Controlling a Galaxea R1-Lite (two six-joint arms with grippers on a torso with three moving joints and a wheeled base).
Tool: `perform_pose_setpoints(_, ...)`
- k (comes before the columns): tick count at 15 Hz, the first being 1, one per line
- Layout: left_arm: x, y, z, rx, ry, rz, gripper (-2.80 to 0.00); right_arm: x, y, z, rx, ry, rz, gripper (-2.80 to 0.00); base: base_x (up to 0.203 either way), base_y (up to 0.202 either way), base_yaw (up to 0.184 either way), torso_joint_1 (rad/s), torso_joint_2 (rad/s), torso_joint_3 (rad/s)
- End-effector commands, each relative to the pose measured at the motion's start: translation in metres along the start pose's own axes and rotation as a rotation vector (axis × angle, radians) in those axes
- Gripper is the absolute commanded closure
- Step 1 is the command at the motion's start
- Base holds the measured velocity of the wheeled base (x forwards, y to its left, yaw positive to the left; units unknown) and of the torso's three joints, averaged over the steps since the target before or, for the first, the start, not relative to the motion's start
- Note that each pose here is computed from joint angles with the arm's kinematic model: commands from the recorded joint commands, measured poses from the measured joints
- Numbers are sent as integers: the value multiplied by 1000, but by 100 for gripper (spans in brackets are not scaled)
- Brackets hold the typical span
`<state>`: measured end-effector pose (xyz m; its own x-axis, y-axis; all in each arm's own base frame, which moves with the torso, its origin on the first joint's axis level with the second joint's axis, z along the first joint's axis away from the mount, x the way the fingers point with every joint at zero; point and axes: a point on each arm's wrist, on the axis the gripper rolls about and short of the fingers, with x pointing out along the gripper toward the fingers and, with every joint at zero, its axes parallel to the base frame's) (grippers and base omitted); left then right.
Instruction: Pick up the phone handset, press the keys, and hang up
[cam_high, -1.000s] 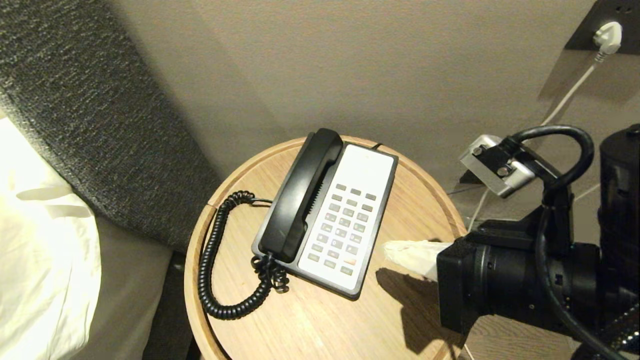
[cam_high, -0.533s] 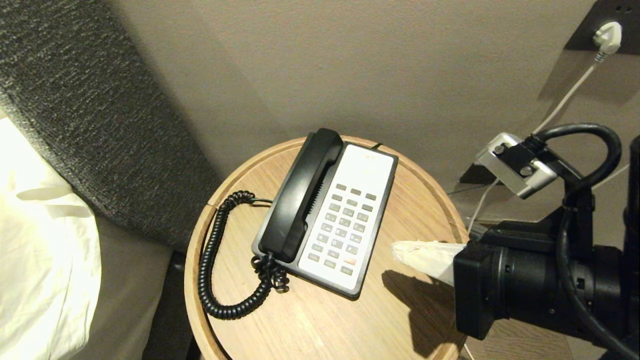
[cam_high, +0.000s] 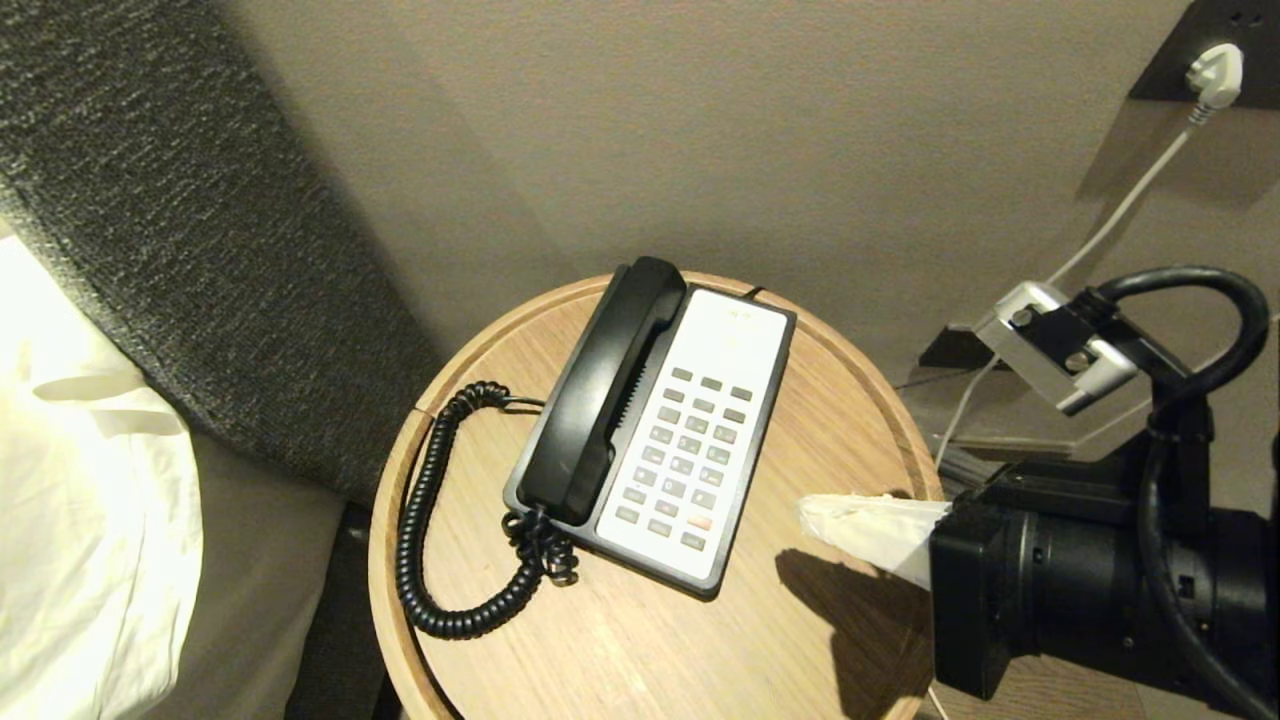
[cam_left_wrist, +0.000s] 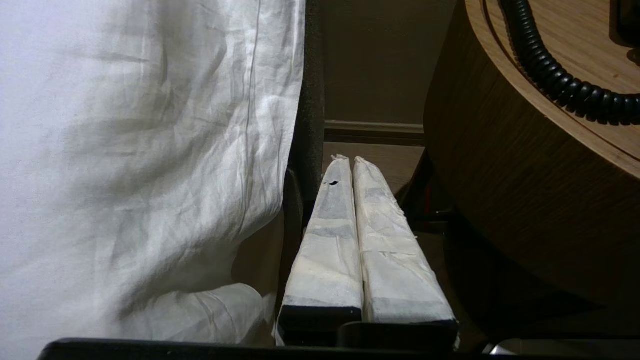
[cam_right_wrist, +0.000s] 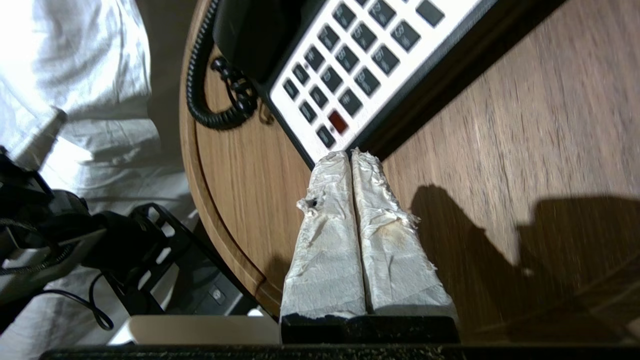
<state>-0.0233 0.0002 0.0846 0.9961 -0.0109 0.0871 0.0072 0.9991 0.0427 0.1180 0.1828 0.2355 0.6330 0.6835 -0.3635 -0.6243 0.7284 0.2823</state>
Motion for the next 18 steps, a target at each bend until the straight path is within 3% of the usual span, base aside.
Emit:
perform_pose_setpoints(1, 2, 0, -11, -12, 40, 2, 0, -7, -1, 0, 6, -17, 4, 0, 0, 0, 0, 0, 0, 0)
perform_pose_setpoints(4, 2, 0, -11, -11, 40, 0, 0, -11, -8, -2, 12, -18, -16, 0, 0, 0, 0, 0, 0, 0)
perform_pose_setpoints(8, 2, 0, -11, -11, 40, 1, 0, -39, -22, -1, 43, -92, -50, 0, 0, 0, 0, 0, 0, 0)
perform_pose_setpoints(11, 2, 0, -11, -11, 40, 0, 0, -76, -57, -5, 119, -217, -213, 0, 0, 0, 0, 0, 0, 0)
perform_pose_setpoints(15, 2, 0, -11, -11, 40, 0, 0, -148, -84, -54, 205, -410, -425, 0, 0, 0, 0, 0, 0, 0)
perform_pose_setpoints(18, 2, 0, -11, -11, 40, 0, 0, -176, -78, -114, 160, -506, -511, 0, 0, 0, 0, 0, 0, 0)
